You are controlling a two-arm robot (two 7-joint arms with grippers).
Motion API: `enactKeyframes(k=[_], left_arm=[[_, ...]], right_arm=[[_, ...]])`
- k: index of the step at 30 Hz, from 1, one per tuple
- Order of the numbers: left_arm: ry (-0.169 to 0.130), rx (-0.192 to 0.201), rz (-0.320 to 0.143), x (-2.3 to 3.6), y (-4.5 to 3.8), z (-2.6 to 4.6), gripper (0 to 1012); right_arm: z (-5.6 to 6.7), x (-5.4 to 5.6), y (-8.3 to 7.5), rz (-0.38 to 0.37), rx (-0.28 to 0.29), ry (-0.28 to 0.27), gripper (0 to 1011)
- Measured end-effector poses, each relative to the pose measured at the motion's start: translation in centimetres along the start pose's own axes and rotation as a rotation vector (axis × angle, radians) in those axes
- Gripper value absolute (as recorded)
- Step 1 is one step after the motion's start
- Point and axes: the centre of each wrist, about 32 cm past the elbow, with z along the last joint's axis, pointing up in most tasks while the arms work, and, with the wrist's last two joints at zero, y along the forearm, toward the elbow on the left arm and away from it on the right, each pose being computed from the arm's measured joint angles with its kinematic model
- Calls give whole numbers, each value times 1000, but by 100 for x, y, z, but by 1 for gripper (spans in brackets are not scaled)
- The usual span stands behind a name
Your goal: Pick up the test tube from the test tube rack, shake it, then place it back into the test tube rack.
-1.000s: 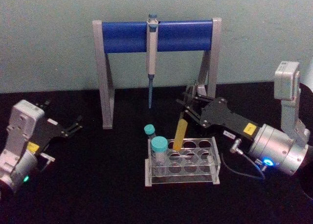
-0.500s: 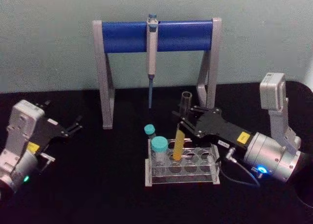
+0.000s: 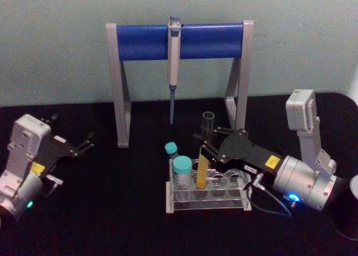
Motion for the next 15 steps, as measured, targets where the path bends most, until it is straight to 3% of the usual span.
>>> enactKeyframes(k=[15], left_arm=[[0,0,0,0,0,0,1001]], right_arm=[[-121,-23,30,-6,-39,5,225]])
